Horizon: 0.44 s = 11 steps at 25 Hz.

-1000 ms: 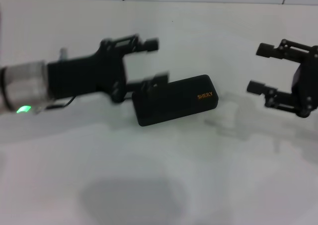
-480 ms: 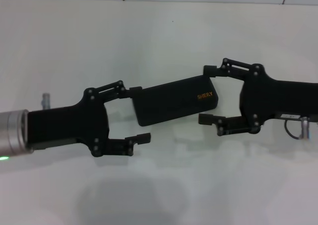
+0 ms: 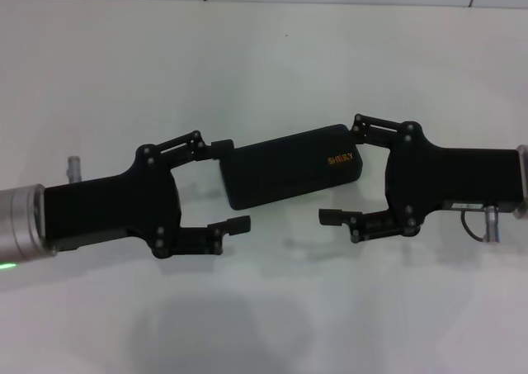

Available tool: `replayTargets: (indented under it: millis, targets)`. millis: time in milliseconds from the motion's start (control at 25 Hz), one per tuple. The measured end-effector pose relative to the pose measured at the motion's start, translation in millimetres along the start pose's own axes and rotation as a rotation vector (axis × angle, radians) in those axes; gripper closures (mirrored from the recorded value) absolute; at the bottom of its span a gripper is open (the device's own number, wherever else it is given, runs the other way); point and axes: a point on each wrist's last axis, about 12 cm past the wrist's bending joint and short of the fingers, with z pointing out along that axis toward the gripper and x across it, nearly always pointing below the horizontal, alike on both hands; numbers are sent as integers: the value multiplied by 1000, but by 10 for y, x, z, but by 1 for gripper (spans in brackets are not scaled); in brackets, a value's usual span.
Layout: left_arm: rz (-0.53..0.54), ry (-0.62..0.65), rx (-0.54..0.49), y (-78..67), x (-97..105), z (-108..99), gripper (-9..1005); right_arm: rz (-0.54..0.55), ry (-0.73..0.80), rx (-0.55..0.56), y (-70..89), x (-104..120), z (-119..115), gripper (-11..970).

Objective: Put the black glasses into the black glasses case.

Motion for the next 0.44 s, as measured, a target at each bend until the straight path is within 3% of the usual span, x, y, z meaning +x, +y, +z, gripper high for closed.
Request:
replayTargets:
  millis: [440]
  targets:
    - [7,-17,-14,15,-7,47,115,-25,7,4,51,53,-16,73]
